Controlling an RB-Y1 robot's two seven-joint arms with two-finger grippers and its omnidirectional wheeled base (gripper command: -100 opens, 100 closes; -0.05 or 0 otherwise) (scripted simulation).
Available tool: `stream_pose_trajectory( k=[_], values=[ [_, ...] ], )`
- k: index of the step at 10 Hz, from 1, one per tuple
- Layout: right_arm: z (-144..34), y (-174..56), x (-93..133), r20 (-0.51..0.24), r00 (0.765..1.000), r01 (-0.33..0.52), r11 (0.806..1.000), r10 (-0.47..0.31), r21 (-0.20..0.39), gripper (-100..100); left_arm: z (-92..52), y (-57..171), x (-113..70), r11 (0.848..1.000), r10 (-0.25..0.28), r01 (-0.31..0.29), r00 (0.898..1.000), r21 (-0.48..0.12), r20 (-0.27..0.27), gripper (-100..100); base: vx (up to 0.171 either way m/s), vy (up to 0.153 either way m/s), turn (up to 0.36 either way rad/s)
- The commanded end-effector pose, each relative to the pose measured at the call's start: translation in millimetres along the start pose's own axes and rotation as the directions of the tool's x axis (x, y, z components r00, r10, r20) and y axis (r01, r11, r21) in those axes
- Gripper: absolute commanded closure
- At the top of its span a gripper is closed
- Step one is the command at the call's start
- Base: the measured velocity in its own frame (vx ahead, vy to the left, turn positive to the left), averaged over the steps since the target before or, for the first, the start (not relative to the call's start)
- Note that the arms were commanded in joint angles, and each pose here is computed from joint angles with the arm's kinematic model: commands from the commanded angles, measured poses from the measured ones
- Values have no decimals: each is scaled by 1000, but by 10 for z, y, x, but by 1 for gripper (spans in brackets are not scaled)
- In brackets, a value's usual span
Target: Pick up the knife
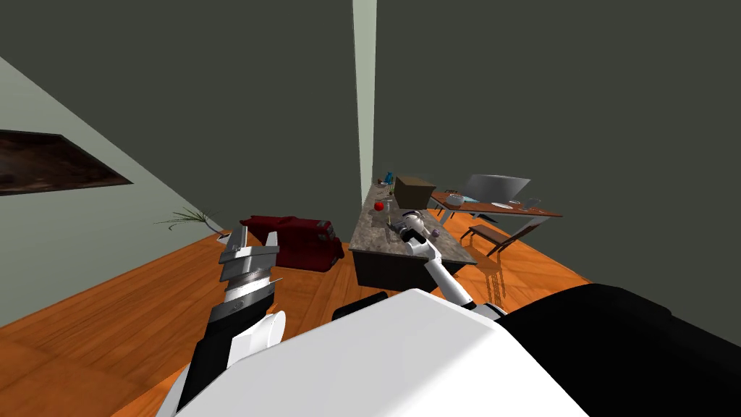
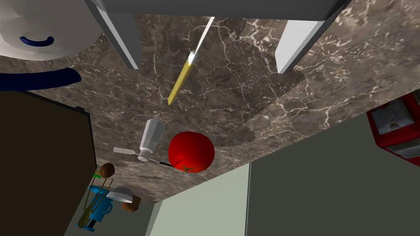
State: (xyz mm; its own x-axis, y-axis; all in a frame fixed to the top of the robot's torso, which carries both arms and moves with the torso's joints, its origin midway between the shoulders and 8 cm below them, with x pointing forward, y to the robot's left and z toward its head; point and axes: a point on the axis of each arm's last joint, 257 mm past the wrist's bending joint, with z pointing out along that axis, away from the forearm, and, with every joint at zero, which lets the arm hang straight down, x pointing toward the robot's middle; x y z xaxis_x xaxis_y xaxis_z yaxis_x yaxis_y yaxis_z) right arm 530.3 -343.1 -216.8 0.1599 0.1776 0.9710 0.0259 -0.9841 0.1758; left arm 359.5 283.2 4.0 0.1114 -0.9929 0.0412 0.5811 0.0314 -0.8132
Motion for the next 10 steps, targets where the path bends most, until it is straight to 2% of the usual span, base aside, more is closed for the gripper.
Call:
stream_pose_trajectory(
  k=[1, 2, 3, 5, 6, 7, 8, 9, 10],
  values=[
    [69, 56, -115, 49, 997, -53, 999, 53, 0, -100, 0, 0, 0, 1000, 0, 0, 1000, 0, 0, 0, -14, -5, 124],
    [69, 56, -115, 49, 996, -79, 997, 79, -2, -100, 0, 0, 0, 1000, 0, 0, 1000, 0, 0, 0, -12, -10, 71],
    [129, 121, -224, 95, 989, -110, 994, 110, -7, -100, 0, 0, 0, 1000, 0, 0, 1000, 0, 0, 0, -10, -11, 107],
    [129, 121, -224, 94, 984, -148, 989, 148, -11, -100, 0, 0, 0, 1000, 0, 0, 1000, 0, 0, 0, -10, -10, 33],
    [182, 194, -328, 138, 972, -187, 982, 189, -24, -100, 0, 0, 0, 1000, 0, 0, 1000, 0, 0, 0, -13, -5, 119],
    [182, 194, -328, 137, 967, -211, 977, 213, -27, -100, 0, 0, 0, 1000, 0, 0, 1000, 0, 0, 0, -12, -11, 72],
    [226, 273, -424, 178, 953, -240, 970, 244, -44, -100, 0, 0, 0, 1000, 0, 0, 1000, 0, 0, 0, -16, -8, 128],
    [226, 273, -424, 177, 946, -267, 963, 271, -49, -100, 0, 0, 0, 1000, 0, 0, 1000, 0, 0, 0, -12, -10, 51],
    [262, 357, -513, 214, 929, -293, 954, 301, -70, -100, 0, 0, 0, 1000, 0, 0, 1000, 0, 0, 0, -16, -9, 110]
  ],
)
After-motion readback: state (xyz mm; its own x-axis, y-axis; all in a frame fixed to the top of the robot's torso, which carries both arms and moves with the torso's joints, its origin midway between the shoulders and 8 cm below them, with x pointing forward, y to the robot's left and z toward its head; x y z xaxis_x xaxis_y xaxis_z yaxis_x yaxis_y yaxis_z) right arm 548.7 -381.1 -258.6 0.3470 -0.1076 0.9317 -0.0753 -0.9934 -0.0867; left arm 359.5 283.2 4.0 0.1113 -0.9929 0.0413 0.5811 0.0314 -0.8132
